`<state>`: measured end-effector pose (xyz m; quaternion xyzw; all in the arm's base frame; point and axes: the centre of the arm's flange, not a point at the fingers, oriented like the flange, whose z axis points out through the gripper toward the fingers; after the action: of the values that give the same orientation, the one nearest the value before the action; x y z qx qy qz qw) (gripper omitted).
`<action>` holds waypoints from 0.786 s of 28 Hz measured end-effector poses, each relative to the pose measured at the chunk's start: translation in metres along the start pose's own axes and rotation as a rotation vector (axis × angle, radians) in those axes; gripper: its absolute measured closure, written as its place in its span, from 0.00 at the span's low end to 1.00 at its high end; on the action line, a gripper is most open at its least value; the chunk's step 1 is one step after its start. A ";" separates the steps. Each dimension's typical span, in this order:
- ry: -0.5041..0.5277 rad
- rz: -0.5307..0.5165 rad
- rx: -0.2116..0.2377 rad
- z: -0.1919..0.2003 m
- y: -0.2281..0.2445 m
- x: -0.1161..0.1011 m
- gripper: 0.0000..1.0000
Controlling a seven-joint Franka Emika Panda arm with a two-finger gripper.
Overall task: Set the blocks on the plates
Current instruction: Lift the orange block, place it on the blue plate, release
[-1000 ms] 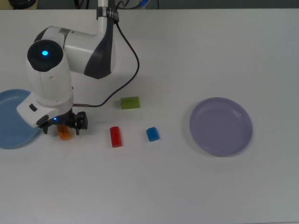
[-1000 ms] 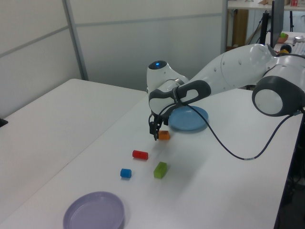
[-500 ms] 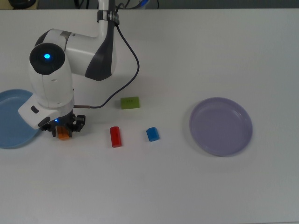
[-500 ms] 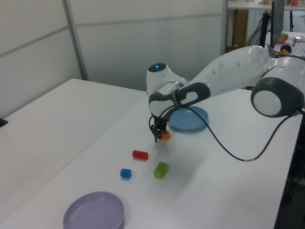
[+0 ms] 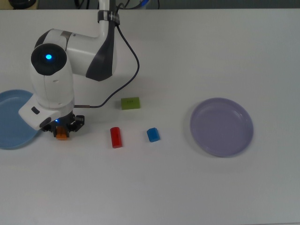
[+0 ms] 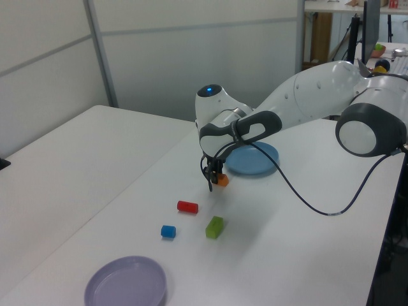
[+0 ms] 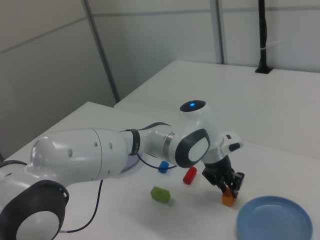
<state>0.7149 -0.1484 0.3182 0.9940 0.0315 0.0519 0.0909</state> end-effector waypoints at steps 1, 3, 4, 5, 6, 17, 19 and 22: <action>-0.002 0.001 0.000 -0.002 0.000 0.000 0.67; -0.003 0.003 0.001 -0.010 0.002 0.000 0.67; -0.001 0.005 0.001 -0.015 0.003 0.001 0.67; 0.004 0.009 0.002 -0.021 0.005 0.001 0.67; 0.011 0.015 0.003 -0.027 0.007 0.001 0.67; 0.060 0.129 -0.011 -0.075 0.082 -0.019 0.67; 0.051 0.152 -0.014 -0.070 0.098 -0.027 0.67; 0.023 0.185 -0.015 -0.054 0.125 -0.042 0.67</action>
<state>0.6738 -0.2649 0.3896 0.9913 -0.0596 0.0718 0.0927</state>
